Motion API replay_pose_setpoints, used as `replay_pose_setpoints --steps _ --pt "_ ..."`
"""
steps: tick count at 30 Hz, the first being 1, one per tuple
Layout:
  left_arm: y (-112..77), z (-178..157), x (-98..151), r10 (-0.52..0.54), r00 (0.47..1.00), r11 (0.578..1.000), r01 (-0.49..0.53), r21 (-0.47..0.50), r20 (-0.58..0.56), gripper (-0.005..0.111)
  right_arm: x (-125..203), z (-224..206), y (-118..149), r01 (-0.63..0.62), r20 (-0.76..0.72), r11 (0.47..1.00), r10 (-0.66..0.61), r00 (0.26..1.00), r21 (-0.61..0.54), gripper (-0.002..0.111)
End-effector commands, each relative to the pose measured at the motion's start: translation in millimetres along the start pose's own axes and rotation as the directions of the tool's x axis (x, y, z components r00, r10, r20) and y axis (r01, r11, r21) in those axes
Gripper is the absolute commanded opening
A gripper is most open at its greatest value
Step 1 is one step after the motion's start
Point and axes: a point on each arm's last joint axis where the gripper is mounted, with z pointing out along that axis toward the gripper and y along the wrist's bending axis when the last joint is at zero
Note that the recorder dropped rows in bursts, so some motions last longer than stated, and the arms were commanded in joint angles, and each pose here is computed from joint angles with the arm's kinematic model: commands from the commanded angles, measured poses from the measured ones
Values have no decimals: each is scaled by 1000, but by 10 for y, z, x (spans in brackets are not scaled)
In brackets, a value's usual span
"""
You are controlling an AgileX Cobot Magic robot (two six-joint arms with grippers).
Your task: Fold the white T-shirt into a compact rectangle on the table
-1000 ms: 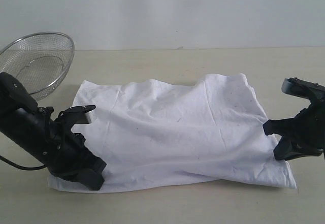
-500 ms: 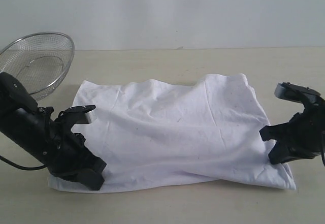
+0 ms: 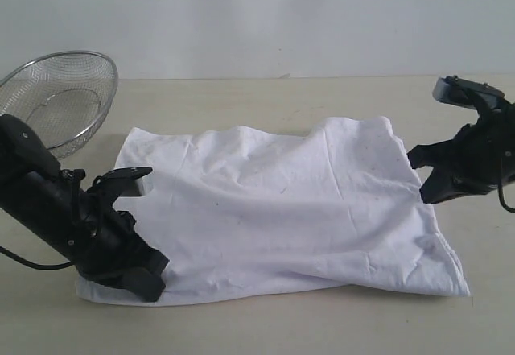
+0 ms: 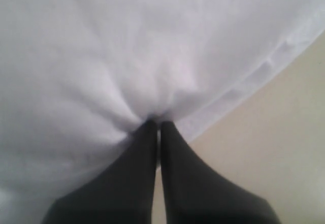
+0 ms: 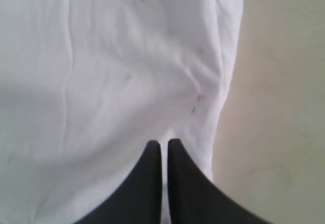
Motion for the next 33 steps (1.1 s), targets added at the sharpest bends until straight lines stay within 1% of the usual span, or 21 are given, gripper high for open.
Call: replay_pose_setpoints --steps 1,3,4,6,8,9,10,13,17,19,21,26,33 --pt "48 53 58 19 999 999 -21 -39 -50 5 80 -13 10 0 -98 1000 0 995 -2 1" --pt "51 53 62 20 998 999 -22 -42 -55 5 138 -20 18 -16 -162 1000 14 987 -8 6" --pt "51 53 62 20 998 999 -22 -42 -55 5 172 -27 23 -22 -200 1000 19 980 -12 12" --pt "51 53 62 20 998 999 -22 -42 -55 5 210 -36 36 -31 -242 999 24 970 -24 26" --pt "52 53 62 22 998 999 -24 -43 -56 5 208 -35 35 -46 -240 999 40 970 -19 45" --pt "52 53 62 22 998 999 -24 -43 -56 5 201 -33 30 -58 -232 998 54 971 -11 52" --pt "52 53 62 22 998 999 -24 -43 -56 5 189 -26 21 -74 -219 997 72 973 0 55" --pt "52 53 62 22 998 999 -24 -43 -56 5 207 18 -10 -91 -197 996 94 976 23 53" --pt "54 53 61 22 998 999 -24 -45 -54 5 256 108 -46 -106 -216 994 110 970 30 41" --pt "54 53 61 22 998 999 -24 -45 -54 5 253 132 -54 -113 -213 993 117 970 28 36" --pt "54 53 61 22 998 999 -24 -45 -54 5 251 151 -53 -121 -212 992 122 970 20 36" --pt "54 53 61 22 998 999 -24 -45 -54 5 243 230 -31 -125 -210 991 113 971 -42 36" --pt "54 53 61 22 998 999 -24 -45 -54 5 271 352 -85 -139 -235 990 127 964 -34 36"
